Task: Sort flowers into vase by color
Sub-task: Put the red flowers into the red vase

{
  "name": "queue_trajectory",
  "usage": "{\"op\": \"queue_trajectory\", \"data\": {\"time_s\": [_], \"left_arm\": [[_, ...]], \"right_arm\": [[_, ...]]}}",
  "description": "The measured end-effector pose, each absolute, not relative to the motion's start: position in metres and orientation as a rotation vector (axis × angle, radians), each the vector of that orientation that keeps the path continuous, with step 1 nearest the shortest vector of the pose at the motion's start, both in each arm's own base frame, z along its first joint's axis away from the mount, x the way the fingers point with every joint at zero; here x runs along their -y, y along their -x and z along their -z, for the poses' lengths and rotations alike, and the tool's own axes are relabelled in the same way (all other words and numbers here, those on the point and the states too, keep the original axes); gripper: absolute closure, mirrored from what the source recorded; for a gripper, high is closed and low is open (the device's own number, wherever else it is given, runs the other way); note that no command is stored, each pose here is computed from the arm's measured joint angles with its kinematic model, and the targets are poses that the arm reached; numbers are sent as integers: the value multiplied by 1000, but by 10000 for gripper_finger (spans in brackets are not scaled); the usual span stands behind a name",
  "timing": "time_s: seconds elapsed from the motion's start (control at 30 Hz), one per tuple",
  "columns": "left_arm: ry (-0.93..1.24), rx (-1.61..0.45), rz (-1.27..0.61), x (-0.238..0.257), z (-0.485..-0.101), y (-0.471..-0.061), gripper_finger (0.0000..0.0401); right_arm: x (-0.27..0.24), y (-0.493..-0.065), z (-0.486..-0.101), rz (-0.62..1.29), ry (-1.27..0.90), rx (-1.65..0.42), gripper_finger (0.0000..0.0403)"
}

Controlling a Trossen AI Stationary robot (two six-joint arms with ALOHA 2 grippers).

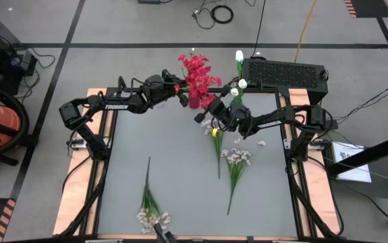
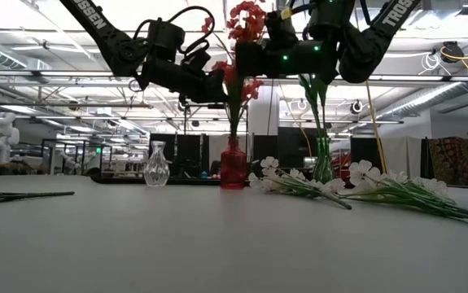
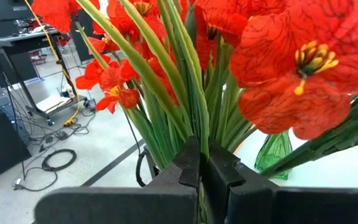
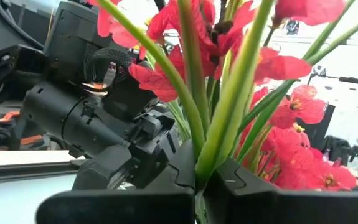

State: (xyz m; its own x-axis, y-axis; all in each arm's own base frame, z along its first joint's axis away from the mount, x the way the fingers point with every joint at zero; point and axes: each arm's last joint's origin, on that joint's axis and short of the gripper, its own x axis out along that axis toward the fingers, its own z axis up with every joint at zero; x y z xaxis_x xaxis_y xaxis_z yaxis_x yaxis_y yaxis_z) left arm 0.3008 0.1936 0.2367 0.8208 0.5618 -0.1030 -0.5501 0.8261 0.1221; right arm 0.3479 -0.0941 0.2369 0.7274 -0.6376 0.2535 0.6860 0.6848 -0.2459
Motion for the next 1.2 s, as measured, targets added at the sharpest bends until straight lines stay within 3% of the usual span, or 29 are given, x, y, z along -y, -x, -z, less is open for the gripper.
{"op": "queue_trajectory", "data": {"time_s": [0.67,1.2], "left_arm": [[-81,-171,-598,-192,-237,-298,395],[-75,-178,-588,-190,-243,-295,395]], "right_arm": [[80,-351,-236,760,287,157,403],[93,-349,-229,786,116,139,403]]}}
